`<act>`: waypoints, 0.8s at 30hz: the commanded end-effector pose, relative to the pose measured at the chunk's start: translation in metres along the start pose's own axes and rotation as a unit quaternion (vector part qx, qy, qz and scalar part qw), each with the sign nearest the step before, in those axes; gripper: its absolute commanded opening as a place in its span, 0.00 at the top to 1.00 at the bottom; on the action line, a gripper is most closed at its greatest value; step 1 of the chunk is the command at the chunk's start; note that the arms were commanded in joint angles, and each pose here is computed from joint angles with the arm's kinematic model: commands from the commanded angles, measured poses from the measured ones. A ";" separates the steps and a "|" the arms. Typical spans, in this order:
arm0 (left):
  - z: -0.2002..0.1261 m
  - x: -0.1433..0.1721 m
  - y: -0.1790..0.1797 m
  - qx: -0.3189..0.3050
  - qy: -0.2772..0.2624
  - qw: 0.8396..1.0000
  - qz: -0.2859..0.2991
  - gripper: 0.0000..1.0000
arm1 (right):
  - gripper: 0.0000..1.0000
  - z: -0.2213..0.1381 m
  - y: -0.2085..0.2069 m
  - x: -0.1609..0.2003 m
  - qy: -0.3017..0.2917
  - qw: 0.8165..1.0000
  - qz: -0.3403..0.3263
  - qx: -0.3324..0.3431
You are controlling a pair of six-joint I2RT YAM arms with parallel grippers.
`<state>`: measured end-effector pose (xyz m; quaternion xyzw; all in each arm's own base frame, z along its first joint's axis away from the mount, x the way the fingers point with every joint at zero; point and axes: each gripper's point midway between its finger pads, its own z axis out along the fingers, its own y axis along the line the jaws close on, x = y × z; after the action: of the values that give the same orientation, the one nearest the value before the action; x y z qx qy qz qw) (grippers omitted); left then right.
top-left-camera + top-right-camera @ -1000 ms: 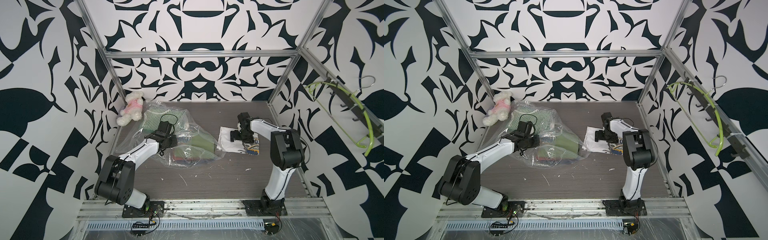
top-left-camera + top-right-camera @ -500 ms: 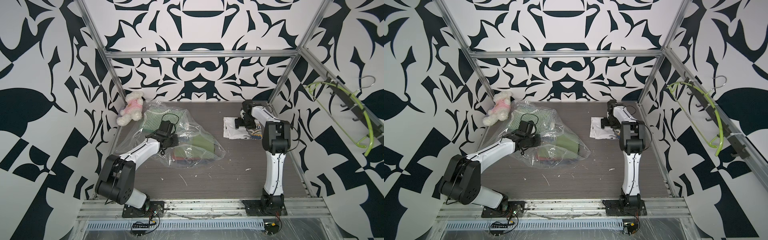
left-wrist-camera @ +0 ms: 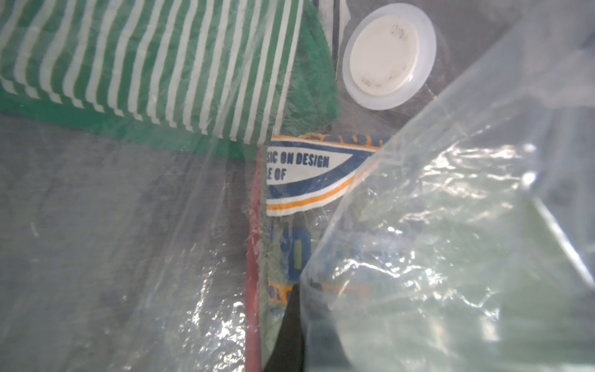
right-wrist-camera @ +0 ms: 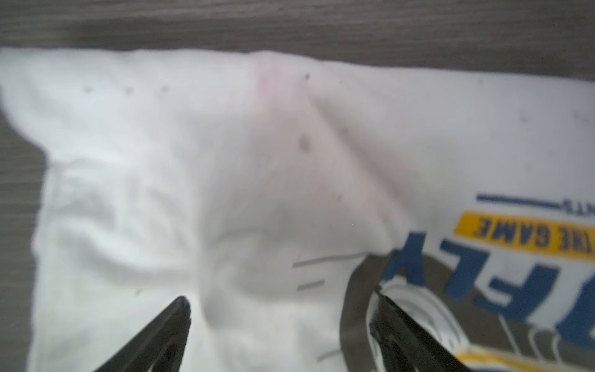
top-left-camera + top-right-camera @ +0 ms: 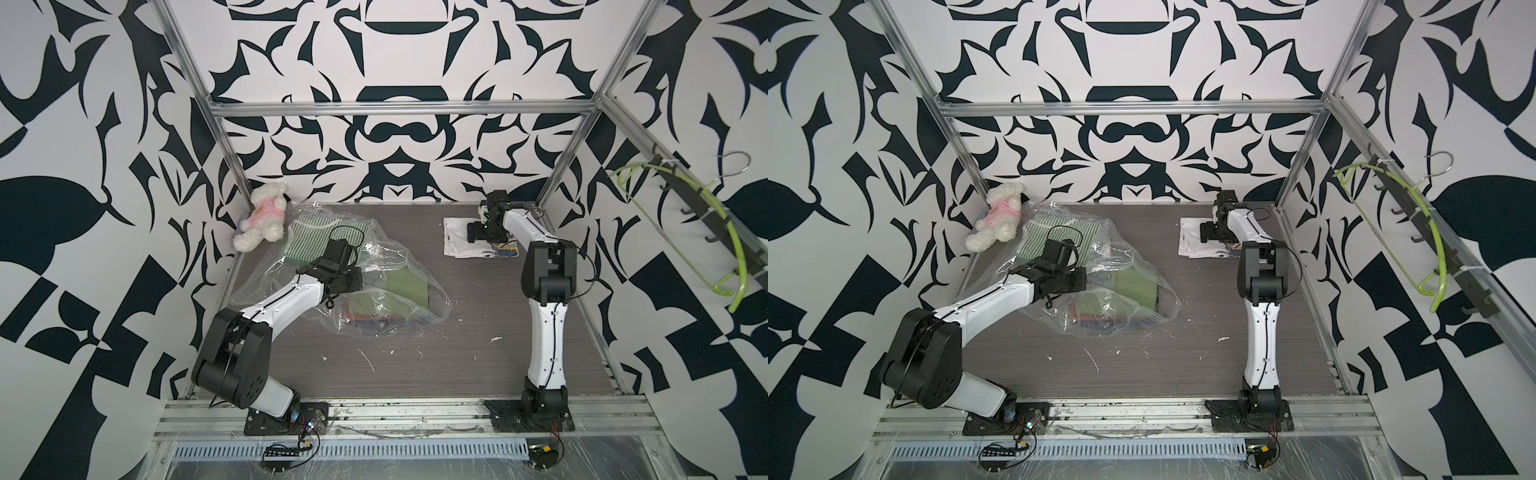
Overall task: Take the tank top out of the vacuum bag
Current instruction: Move the tank top to the center of the board.
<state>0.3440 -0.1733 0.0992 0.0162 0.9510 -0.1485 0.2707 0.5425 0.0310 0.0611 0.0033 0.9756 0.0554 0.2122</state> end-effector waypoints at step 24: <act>0.021 0.060 -0.040 0.047 0.089 0.994 0.036 1.00 | 0.24 -0.147 0.212 0.203 0.055 0.937 0.167 -0.301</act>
<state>0.3191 -0.2157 0.0755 0.0538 0.9572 -0.1690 0.2287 0.2903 0.2146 0.1218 0.0539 0.9253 0.3467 0.1442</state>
